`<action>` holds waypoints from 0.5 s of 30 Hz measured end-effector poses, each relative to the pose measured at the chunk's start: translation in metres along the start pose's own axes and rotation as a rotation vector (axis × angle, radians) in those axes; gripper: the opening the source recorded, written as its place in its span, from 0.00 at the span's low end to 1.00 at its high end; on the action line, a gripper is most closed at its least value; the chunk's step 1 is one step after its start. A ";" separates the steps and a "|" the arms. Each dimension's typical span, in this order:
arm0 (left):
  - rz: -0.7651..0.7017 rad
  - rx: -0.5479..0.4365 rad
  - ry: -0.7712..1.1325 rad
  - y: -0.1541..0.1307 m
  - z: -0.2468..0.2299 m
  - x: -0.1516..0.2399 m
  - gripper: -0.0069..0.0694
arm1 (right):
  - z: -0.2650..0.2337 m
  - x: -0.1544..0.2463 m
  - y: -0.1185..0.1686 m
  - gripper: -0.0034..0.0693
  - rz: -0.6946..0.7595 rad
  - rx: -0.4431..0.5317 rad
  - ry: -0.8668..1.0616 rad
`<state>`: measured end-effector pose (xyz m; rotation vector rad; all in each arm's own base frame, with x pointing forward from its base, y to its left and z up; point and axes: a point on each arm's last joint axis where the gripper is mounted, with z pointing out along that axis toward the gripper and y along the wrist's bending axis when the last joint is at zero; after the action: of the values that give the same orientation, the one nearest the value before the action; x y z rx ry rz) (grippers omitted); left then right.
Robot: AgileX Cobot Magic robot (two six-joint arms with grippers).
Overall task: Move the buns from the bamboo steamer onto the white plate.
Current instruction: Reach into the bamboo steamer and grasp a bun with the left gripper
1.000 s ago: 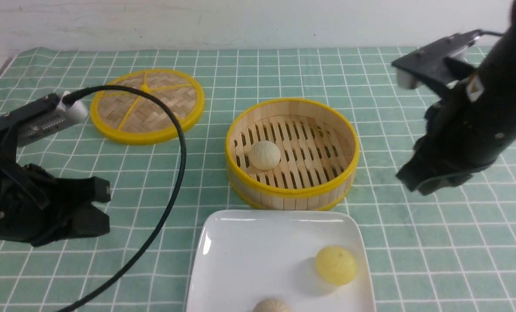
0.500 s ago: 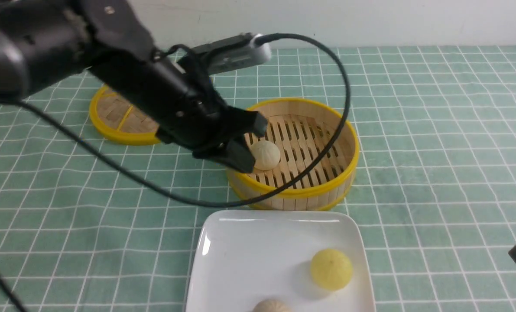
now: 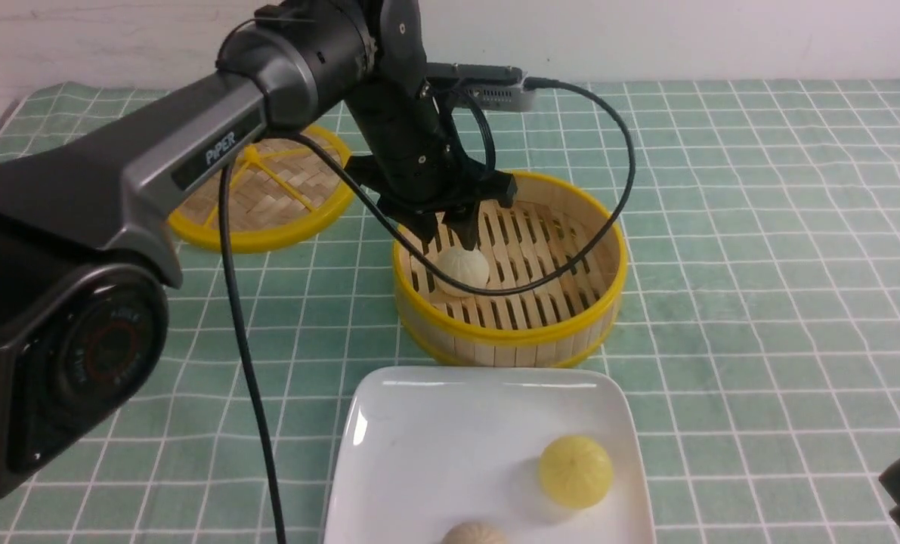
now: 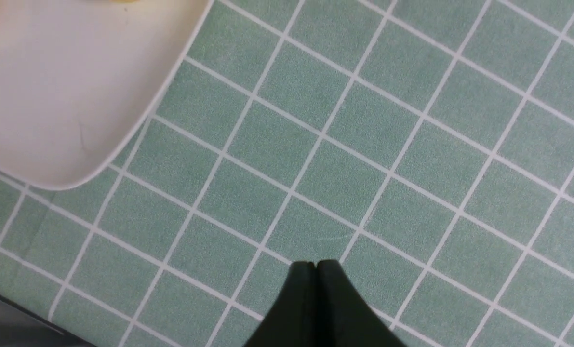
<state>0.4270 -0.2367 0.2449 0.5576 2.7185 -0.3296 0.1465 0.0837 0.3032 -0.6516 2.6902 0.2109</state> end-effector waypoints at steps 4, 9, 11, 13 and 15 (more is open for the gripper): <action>-0.003 -0.004 0.010 0.002 0.016 0.000 0.60 | 0.000 -0.003 0.001 0.04 0.007 -0.013 -0.032; -0.008 -0.007 0.031 0.004 0.030 0.002 0.51 | 0.000 -0.005 0.001 0.05 0.007 -0.013 -0.049; -0.014 -0.003 0.057 0.005 0.037 0.005 0.38 | 0.000 -0.005 0.001 0.05 0.007 -0.013 -0.055; -0.016 -0.001 0.067 0.004 0.035 0.005 0.26 | 0.000 -0.005 0.001 0.05 0.007 -0.013 -0.057; -0.014 0.002 0.071 0.003 0.028 0.005 0.16 | 0.000 -0.005 0.001 0.05 0.007 -0.013 -0.058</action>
<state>0.4321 -0.2403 0.2167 0.5605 2.7917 -0.3218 0.1503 0.0869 0.3054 -0.6305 2.6378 0.2451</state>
